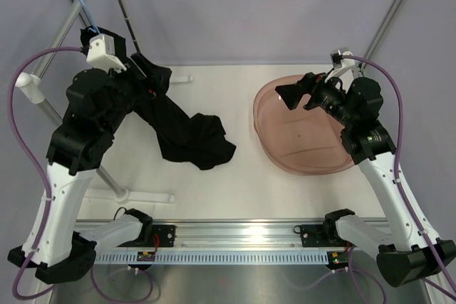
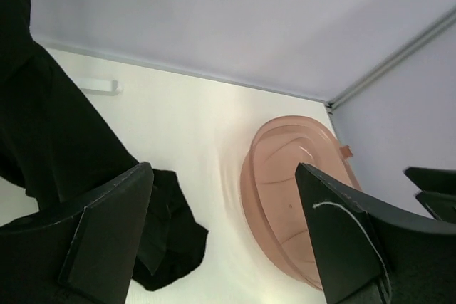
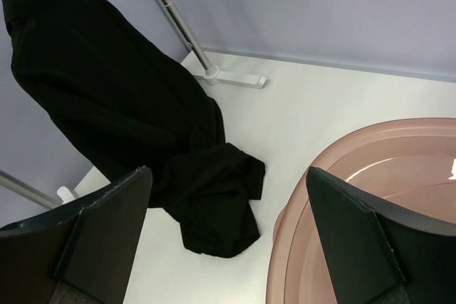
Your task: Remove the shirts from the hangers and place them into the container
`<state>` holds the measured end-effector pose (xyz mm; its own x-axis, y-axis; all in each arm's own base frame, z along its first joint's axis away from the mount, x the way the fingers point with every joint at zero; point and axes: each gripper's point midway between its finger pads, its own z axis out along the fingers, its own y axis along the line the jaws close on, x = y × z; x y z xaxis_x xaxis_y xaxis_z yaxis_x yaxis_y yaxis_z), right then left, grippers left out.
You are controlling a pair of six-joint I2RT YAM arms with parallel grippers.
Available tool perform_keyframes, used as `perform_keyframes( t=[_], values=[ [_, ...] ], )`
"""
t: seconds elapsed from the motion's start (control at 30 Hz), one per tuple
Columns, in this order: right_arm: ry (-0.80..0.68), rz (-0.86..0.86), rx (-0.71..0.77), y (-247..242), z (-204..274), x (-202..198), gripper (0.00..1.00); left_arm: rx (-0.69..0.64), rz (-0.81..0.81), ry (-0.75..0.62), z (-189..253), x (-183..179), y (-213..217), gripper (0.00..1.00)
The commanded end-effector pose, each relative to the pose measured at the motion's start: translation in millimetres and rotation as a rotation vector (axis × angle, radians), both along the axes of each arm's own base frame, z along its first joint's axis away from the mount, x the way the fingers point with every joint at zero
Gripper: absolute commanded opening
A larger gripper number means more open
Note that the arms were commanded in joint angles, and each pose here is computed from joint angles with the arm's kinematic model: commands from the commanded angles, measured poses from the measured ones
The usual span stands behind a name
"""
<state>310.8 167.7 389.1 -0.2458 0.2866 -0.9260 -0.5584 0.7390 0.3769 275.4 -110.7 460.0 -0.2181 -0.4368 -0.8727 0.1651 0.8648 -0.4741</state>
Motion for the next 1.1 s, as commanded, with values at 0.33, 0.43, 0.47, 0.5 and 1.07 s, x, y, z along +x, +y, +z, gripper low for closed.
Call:
perform_keyframes(
  t=[0.33,0.43,0.47,0.5,1.07],
  values=[
    [-0.077,-0.048,-0.025,-10.6,14.9,-7.6,1.0,0.072,0.496,0.138,-20.7,11.0,32.4,0.87],
    [-0.071,-0.042,-0.025,-10.0,11.6,-8.5,0.99,0.134,0.563,0.145,-25.1,14.9,29.8,0.88],
    [-0.068,-0.044,-0.029,-10.5,10.6,-8.9,0.99,0.161,0.582,0.158,-30.2,18.6,26.9,0.88],
    [-0.073,-0.054,-0.032,-12.7,11.8,-9.9,1.0,0.139,0.603,0.156,-29.6,17.2,25.4,0.89],
    [-0.109,-0.084,-0.058,-25.3,16.6,-32.5,1.0,0.225,0.875,0.197,-44.0,40.7,48.1,0.94]
  ],
)
